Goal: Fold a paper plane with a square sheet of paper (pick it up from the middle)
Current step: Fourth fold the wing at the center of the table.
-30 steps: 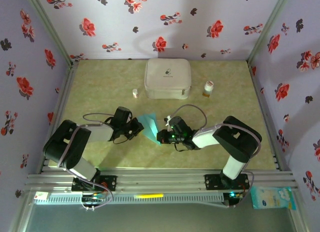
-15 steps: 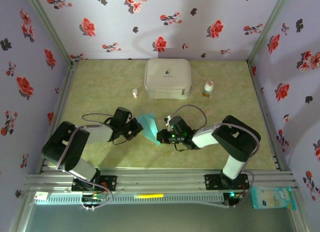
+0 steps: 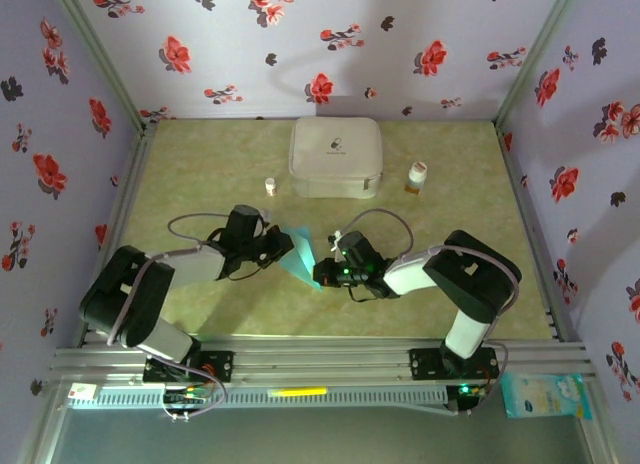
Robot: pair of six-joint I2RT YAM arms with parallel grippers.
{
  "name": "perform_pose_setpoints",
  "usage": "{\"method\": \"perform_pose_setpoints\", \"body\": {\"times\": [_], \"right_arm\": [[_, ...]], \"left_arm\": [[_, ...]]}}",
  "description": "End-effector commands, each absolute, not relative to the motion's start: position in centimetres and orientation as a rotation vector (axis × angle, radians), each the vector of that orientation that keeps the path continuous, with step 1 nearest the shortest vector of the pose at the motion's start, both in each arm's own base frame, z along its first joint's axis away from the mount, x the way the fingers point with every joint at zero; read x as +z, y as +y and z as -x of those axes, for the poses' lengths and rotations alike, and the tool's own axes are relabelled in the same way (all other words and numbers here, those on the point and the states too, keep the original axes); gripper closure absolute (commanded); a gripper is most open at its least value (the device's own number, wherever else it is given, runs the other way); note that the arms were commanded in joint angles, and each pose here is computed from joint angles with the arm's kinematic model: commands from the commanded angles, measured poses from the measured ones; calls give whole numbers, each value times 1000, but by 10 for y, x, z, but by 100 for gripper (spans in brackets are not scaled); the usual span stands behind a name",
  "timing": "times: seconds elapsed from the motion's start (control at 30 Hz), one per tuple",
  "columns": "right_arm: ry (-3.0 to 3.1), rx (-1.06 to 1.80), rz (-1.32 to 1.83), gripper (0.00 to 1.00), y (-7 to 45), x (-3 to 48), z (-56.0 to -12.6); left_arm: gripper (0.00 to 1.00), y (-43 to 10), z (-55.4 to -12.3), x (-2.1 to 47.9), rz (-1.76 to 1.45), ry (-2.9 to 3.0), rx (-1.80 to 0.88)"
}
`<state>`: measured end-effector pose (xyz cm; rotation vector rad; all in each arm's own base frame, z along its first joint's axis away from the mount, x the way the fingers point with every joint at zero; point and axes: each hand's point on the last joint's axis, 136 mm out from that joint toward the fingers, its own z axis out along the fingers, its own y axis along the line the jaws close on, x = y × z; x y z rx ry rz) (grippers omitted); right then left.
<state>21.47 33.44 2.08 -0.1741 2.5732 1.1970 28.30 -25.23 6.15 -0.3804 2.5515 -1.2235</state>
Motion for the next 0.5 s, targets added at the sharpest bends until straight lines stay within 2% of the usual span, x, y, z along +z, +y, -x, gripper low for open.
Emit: {"method": "perform_pose_setpoints", "body": {"times": [0.0, 0.47], "right_arm": [[2694, 1094, 138, 100, 323, -9, -208], [2702, 1087, 134, 100, 322, -9, -208]], "left_arm": [[100, -277, -289, 79, 232, 2489, -1369], [100, -279, -300, 49, 355, 2517, -1345]]}}
